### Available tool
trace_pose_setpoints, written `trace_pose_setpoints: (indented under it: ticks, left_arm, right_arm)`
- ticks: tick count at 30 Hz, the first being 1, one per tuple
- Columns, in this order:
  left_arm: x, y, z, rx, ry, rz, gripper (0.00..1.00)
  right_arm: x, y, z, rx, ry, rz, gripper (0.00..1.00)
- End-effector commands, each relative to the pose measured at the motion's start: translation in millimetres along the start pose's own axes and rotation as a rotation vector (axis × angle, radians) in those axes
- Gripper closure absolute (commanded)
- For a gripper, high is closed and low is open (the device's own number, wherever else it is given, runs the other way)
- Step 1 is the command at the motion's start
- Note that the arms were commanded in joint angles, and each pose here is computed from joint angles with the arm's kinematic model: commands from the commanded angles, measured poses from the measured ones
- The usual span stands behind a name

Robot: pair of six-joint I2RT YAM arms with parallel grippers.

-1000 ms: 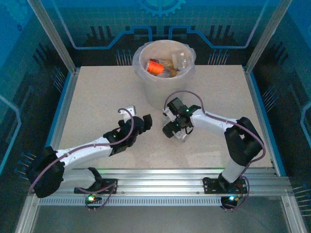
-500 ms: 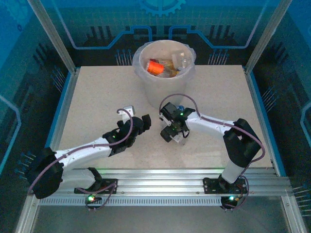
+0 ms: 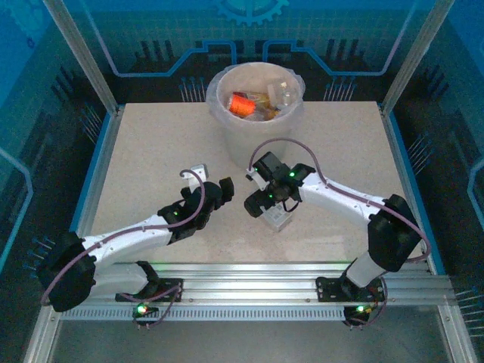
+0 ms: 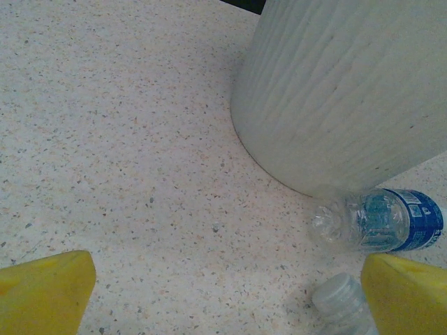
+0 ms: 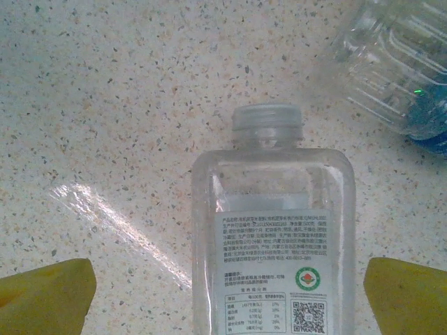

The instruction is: Put the plastic bottles in the bin

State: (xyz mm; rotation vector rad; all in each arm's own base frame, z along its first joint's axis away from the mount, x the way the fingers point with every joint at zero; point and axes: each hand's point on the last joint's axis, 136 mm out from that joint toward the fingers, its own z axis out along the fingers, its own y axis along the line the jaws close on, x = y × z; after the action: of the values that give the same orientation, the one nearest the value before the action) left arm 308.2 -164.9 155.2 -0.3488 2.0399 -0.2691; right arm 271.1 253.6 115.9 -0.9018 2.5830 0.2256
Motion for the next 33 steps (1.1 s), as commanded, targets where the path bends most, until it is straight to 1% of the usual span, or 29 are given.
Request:
trace_pose_setpoints:
  ticks: [1, 5, 9, 14, 20, 30, 31, 33]
  left_arm:
    - [-0.6, 7.9, -3.7, -0.023, -0.018, 0.001, 0.01]
    - [-0.6, 8.6, -3.5, -0.026, -0.02, 0.004, 0.01]
    - [-0.5, 8.7, -3.3, -0.027, -0.02, 0.004, 0.01]
    - [-0.7, 9.5, -3.2, -0.031, -0.021, 0.005, 0.01]
    - [-1.0, 10.6, -3.7, -0.034, -0.022, 0.005, 0.01]
    - [-1.9, 11.8, -3.6, -0.037, -0.026, 0.004, 0.01]
    - [-2.4, 12.3, -3.9, -0.038, -0.028, 0.003, 0.01]
    - [-3.8, 12.8, -4.5, -0.039, -0.032, 0.0, 0.01]
  right_arm:
    - [12.0, -2.9, -1.0, 0.036, 0.034, -0.012, 0.0]
    - [30.1, -15.5, 14.4, 0.103, 0.099, -0.039, 0.0]
    - [40.3, -21.1, 27.2, 0.138, 0.138, -0.052, 0.0]
    - [44.4, -17.2, 40.9, 0.119, 0.157, -0.062, 0.0]
    - [48.9, -25.5, 53.8, 0.171, 0.195, -0.059, 0.0]
    - [55.5, -25.3, 67.8, 0.175, 0.248, -0.058, 0.0]
    - [55.3, -25.0, 68.3, 0.173, 0.249, -0.057, 0.01]
    - [53.5, -24.3, 66.0, 0.177, 0.247, -0.056, 0.06]
